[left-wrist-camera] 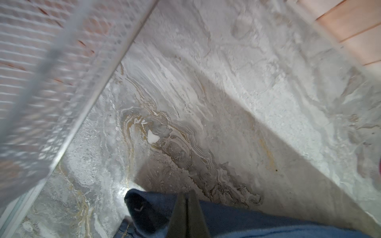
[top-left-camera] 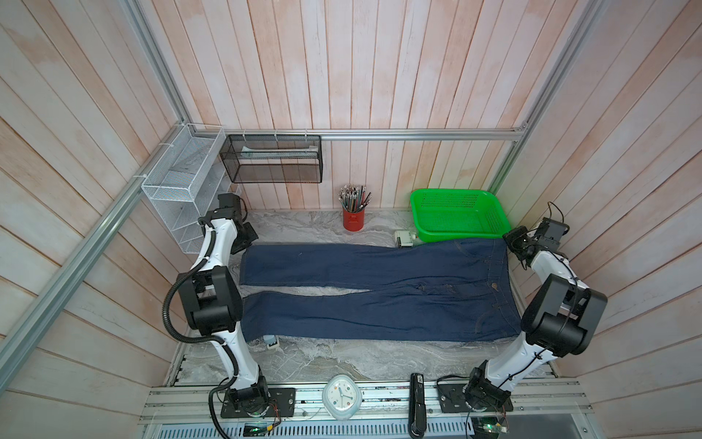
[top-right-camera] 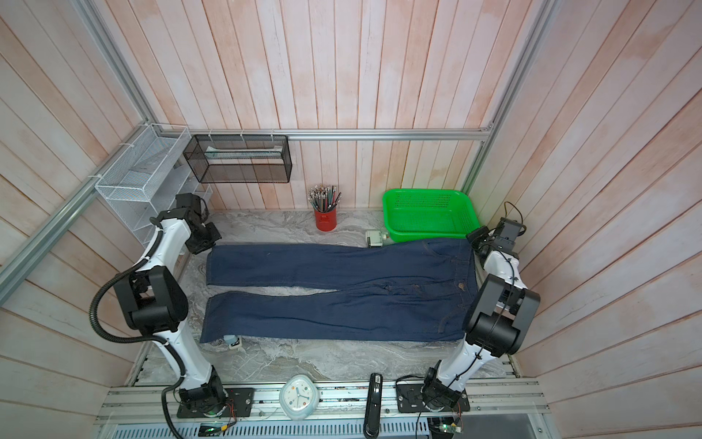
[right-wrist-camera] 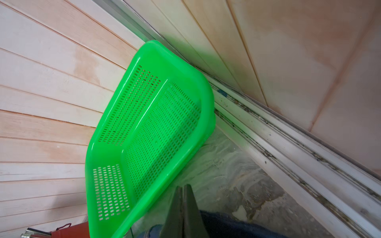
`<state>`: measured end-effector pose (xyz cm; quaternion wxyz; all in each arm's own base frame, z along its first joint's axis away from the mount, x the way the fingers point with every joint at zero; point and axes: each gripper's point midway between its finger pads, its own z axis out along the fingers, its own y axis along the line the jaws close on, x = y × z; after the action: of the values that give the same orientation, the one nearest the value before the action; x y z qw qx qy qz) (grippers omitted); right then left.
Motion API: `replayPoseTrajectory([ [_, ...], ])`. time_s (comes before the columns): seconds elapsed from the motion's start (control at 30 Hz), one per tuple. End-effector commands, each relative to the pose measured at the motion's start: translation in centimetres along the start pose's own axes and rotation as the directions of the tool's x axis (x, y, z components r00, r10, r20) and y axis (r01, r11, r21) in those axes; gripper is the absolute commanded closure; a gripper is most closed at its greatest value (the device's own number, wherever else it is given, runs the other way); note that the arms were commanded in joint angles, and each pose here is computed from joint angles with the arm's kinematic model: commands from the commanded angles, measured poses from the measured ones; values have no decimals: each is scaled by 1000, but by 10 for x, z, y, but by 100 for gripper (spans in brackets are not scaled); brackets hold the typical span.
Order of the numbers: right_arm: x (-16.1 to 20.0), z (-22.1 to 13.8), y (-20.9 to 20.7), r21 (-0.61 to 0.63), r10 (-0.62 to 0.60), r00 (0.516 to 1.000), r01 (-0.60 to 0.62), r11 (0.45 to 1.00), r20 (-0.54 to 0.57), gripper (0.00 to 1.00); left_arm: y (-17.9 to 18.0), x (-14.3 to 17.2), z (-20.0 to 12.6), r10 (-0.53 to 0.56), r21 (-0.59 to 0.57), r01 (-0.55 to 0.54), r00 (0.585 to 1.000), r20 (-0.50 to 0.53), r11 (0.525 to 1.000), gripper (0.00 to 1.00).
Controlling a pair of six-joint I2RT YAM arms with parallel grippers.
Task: Fold and stack the trousers
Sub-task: Fold the trousers at the center of the table.
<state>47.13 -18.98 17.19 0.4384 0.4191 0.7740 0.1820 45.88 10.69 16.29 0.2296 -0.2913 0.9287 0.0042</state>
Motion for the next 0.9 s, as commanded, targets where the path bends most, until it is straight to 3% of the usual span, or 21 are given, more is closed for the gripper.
replayPoseTrajectory([
  [0.0,-2,-16,1,-31,35,999,-34,999,26,100,39,-49,-63,-113,-22,121,964,241,992,100],
  [0.23,6,-53,-25,-3,90,994,-90,996,63,100,59,-30,-80,-139,2,143,956,260,990,100],
  [0.47,12,-85,-46,17,148,982,-151,988,117,100,63,-10,-74,-140,34,136,960,241,990,100],
  [0.7,20,-86,-49,-6,184,979,-184,983,90,100,42,1,-52,-138,126,118,977,161,985,100],
  [0.87,27,-82,-46,-27,199,978,-197,980,56,100,13,12,-40,-63,140,45,990,126,989,100],
])
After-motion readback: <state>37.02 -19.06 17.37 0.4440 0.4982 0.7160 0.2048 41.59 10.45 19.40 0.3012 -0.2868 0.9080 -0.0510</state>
